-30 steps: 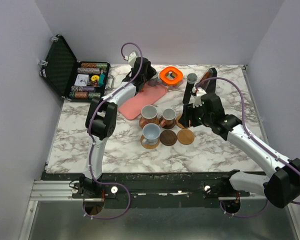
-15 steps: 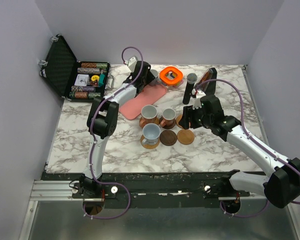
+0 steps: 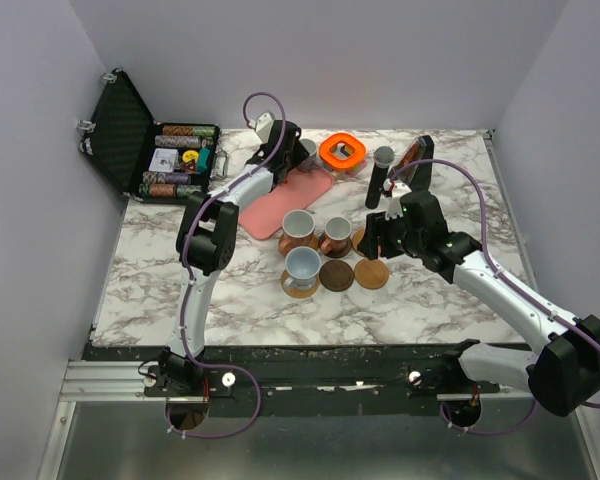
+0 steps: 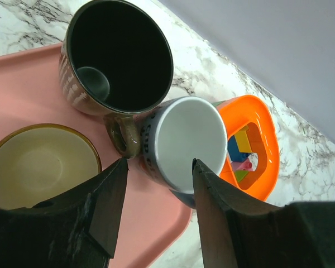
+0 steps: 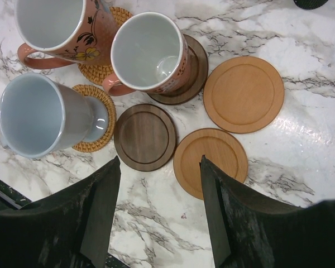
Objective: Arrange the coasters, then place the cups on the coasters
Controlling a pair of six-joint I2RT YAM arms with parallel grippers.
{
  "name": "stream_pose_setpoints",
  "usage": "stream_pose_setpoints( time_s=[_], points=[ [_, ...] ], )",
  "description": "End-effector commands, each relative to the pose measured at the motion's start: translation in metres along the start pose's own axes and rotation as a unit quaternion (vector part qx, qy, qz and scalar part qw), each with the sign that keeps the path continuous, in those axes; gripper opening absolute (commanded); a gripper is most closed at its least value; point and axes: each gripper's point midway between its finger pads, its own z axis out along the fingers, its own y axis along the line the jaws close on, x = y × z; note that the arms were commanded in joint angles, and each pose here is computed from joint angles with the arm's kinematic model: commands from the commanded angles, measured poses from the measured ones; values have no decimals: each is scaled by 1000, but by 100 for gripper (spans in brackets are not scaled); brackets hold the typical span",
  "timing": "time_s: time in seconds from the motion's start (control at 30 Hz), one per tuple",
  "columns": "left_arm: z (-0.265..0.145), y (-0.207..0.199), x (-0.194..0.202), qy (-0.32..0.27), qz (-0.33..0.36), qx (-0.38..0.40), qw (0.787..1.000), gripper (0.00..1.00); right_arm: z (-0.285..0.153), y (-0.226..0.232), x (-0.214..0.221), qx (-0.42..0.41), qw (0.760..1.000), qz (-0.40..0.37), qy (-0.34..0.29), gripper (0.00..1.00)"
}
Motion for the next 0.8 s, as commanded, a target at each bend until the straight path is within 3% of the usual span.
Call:
stream_pose_setpoints(
  time_s=[0.0, 0.37, 0.57, 0.77],
  points=[
    [10, 15, 5, 11, 13, -27, 999, 58, 2, 3, 4, -9, 1000, 4, 2, 66],
    [2, 31, 18, 27, 22, -35, 999, 54, 3, 4, 3, -12, 1000, 4, 2, 66],
    [-3, 30, 17, 26, 26, -28, 999, 46, 4, 5, 2, -13, 1000, 5, 3, 66],
    [-4, 26, 15, 25, 33, -20, 999, 31, 4, 5, 2, -15, 1000, 5, 4, 66]
  ],
)
